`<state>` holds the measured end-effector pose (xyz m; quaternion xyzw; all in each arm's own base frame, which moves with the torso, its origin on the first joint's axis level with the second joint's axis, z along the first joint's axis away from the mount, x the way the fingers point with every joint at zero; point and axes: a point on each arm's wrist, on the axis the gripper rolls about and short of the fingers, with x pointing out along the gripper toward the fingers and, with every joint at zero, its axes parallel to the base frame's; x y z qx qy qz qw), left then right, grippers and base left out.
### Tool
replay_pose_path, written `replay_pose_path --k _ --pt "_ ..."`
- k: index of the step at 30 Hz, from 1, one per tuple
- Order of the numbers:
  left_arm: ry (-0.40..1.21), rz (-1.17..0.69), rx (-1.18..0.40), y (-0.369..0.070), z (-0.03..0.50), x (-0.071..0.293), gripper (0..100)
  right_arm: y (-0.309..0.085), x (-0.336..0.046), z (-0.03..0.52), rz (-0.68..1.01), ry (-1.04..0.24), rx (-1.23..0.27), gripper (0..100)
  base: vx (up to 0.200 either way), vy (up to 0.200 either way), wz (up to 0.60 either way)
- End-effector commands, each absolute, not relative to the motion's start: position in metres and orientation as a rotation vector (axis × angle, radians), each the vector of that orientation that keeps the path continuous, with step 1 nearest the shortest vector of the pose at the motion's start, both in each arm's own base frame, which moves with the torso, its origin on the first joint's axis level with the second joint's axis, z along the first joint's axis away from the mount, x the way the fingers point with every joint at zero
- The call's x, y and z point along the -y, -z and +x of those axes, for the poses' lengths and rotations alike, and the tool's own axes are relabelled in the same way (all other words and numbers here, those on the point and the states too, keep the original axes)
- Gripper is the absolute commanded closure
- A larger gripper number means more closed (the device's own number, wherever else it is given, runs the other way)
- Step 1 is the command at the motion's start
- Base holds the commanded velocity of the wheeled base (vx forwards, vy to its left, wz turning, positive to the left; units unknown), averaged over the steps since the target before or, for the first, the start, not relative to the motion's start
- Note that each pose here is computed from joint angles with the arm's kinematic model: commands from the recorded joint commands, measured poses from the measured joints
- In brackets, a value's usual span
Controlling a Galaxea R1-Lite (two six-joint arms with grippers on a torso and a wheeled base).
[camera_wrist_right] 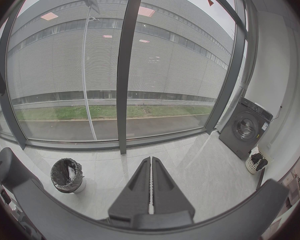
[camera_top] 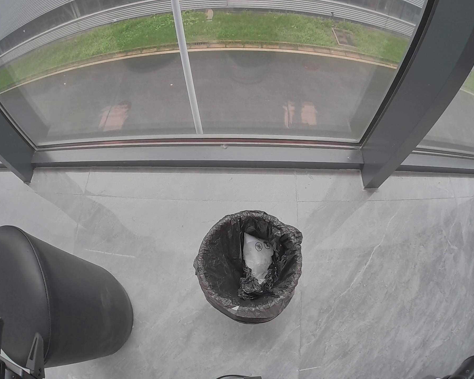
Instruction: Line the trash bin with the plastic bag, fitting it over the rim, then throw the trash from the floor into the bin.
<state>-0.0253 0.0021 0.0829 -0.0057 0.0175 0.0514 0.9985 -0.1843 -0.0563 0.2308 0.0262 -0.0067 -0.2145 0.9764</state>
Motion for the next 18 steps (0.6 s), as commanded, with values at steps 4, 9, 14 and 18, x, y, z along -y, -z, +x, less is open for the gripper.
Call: replay_pose_path --k 4,9,14,18 --pt "-0.107 -0.083 -0.014 -0.0829 -0.0266 -0.0024 0 -0.2200 0.0524 -0.1915 0.054 0.459 0.011 100 0.000 0.000 0.00" --pt "-0.035 -0.073 -0.025 -0.0815 -0.0257 -0.0008 0 -0.2200 0.0522 -0.1918 0.055 0.460 0.012 100 0.000 0.000 0.00" --pt "0.049 0.035 -0.004 -0.0760 -0.0231 0.0011 0 -0.2200 0.0492 -0.1926 0.067 0.475 0.015 100 0.000 0.000 0.00" --pt "0.043 -0.005 -0.006 -0.0756 -0.0229 0.0010 0 -0.2192 0.0487 -0.1912 0.068 0.477 0.009 100 0.000 0.000 0.00"
